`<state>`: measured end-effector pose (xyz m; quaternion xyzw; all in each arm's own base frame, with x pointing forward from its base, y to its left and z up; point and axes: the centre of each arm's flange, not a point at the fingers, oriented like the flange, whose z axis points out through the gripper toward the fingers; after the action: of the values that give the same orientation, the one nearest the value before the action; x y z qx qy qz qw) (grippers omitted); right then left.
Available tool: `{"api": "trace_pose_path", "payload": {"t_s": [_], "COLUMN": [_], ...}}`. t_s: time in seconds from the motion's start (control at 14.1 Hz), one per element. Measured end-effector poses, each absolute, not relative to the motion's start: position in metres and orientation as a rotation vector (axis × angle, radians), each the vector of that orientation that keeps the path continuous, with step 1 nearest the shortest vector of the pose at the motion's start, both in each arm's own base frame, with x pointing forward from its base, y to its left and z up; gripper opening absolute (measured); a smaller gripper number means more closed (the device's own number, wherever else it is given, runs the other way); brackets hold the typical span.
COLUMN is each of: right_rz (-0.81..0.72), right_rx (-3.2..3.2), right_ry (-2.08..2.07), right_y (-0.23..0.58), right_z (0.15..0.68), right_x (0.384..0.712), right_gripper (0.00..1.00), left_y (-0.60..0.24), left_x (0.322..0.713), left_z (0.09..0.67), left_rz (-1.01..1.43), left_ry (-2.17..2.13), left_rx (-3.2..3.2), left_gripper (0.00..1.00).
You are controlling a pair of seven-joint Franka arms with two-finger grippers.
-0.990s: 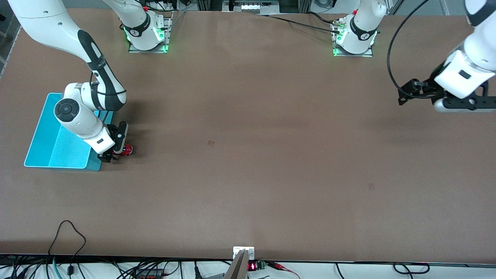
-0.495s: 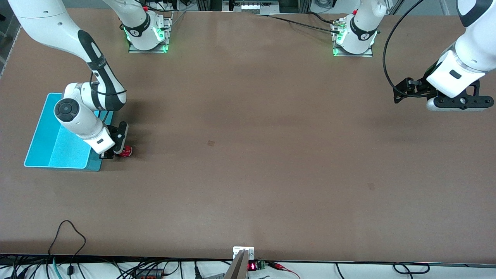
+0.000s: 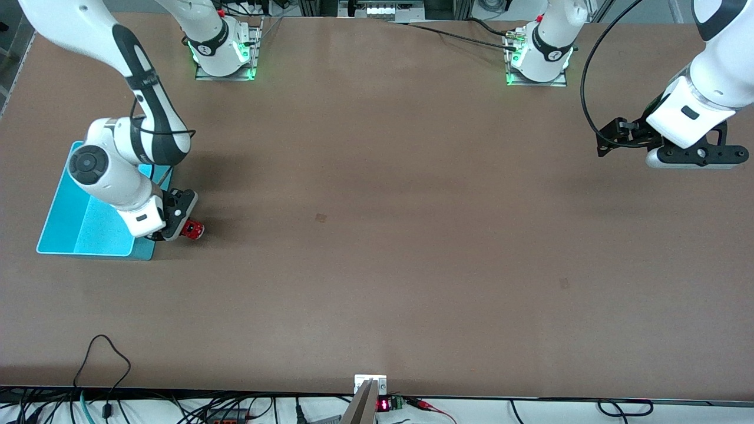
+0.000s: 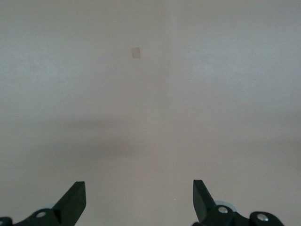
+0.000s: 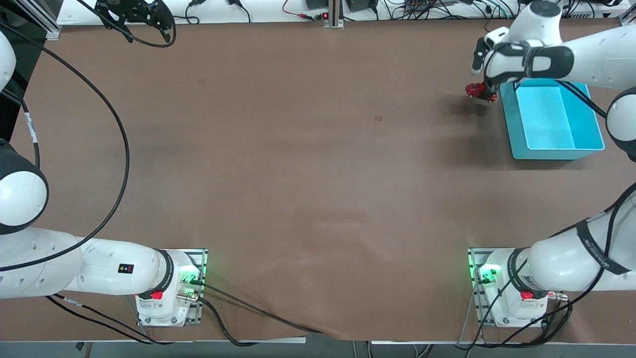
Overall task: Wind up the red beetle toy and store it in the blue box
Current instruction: 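Lift the car and lower it into the cyan box with the right gripper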
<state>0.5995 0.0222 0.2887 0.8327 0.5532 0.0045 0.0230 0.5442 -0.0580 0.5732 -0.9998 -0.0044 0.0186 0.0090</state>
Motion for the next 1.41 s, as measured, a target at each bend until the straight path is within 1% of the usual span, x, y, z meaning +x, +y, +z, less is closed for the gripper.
{"api": "trace_pose_path", "payload": {"t_s": [0.14,0.28,0.42,0.64,0.78,0.99,1.2,1.41], "right_rz": [0.049,0.094,0.056,-0.029,-0.072,-0.179,-0.205,-0.216], "right_rx": [2.684,2.785,2.896,3.023,3.076,3.109,3.091,3.075], "right_ry": [1.564,1.341,1.092,0.733,0.472,0.137,0.006,-0.039], "right_y": [0.019,-0.002,-0.042,-0.104,-0.141,-0.174,-0.188,-0.195], "right_z": [0.332,0.367,0.385,0.394,0.387,0.350,0.306,0.275], "right_x": [0.601,0.598,0.589,0.569,0.556,0.536,0.524,0.513], "right_gripper": [0.44,0.44,0.44,0.44,0.44,0.44,0.44,0.44], "left_y": [-0.058,-0.059,-0.059,-0.059,-0.059,-0.059,-0.059,-0.060], "left_x": [0.544,0.544,0.544,0.544,0.544,0.544,0.544,0.544], "left_z": [0.573,0.574,0.574,0.574,0.574,0.574,0.574,0.574], "left_rz": [0.057,0.057,0.057,0.056,0.056,0.056,0.056,0.056], "left_ry": [-0.013,-0.012,-0.012,-0.012,-0.012,-0.012,-0.011,-0.007], "left_rx": [-3.123,-3.123,-3.123,-3.123,-3.123,-3.123,-3.123,-3.123], "left_gripper": [1.00,1.00,1.00,1.00,1.00,1.00,1.00,1.00]}}
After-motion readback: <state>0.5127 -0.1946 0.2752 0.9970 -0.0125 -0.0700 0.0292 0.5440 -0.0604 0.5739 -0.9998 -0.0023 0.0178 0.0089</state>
